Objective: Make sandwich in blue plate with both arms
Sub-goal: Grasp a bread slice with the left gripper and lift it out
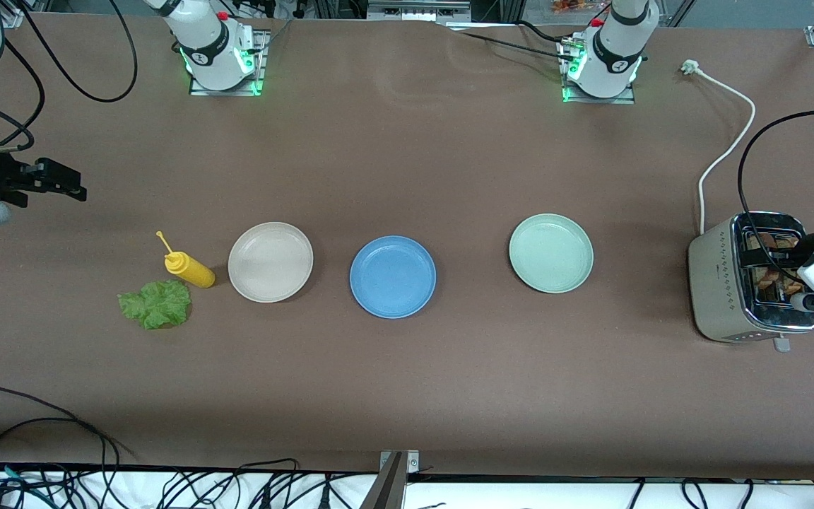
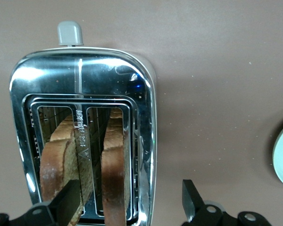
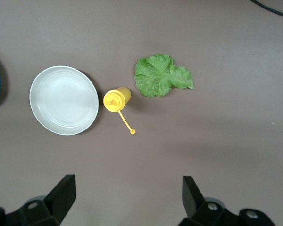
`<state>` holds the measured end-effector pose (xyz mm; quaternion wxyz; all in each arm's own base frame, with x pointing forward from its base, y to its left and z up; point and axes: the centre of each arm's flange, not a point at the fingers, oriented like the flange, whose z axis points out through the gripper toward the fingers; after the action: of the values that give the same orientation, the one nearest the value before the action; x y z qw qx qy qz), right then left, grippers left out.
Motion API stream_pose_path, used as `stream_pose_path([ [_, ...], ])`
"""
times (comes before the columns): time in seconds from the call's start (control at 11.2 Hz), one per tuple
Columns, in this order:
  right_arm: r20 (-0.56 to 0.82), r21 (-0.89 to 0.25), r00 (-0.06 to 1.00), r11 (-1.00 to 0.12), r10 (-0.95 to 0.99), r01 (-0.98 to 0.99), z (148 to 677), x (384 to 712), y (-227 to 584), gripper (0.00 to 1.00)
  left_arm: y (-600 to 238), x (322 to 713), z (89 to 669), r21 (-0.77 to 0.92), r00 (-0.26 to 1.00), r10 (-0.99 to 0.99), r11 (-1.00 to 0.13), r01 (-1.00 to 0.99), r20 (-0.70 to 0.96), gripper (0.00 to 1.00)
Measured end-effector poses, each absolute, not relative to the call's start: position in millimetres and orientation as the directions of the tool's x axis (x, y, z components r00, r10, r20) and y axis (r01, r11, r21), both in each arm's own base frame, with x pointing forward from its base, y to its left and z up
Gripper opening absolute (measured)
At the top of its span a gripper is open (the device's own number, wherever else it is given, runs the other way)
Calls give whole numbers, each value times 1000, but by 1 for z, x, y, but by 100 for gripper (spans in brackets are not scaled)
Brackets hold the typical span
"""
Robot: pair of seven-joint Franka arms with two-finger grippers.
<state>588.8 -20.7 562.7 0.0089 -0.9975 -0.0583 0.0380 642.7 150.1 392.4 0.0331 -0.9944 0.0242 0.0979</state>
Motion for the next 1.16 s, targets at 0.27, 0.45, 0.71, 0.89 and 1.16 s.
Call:
stream_pose_path([
  [0.27, -75, -22, 990, -993, 117, 116, 563, 589, -21, 100, 156, 643, 383, -63, 978, -35, -997, -49, -207, 94],
  [0.45, -75, -22, 990, -993, 117, 116, 563, 589, -21, 100, 157, 643, 379, -62, 977, -35, -997, -49, -212, 89],
  [0.71, -75, -22, 990, -993, 117, 116, 563, 589, -21, 100, 157, 643, 376, -62, 976, -36, -997, -50, -216, 54],
  [0.89, -75, -22, 990, -993, 117, 116, 563, 589, -21, 100, 160, 643, 377, -61, 975, -53, -996, -68, -217, 28],
  [1.16, -75, -22, 990, -993, 117, 116, 563, 589, -21, 100, 168, 641, 377, -55, 974, -75, -995, -88, -216, 12],
])
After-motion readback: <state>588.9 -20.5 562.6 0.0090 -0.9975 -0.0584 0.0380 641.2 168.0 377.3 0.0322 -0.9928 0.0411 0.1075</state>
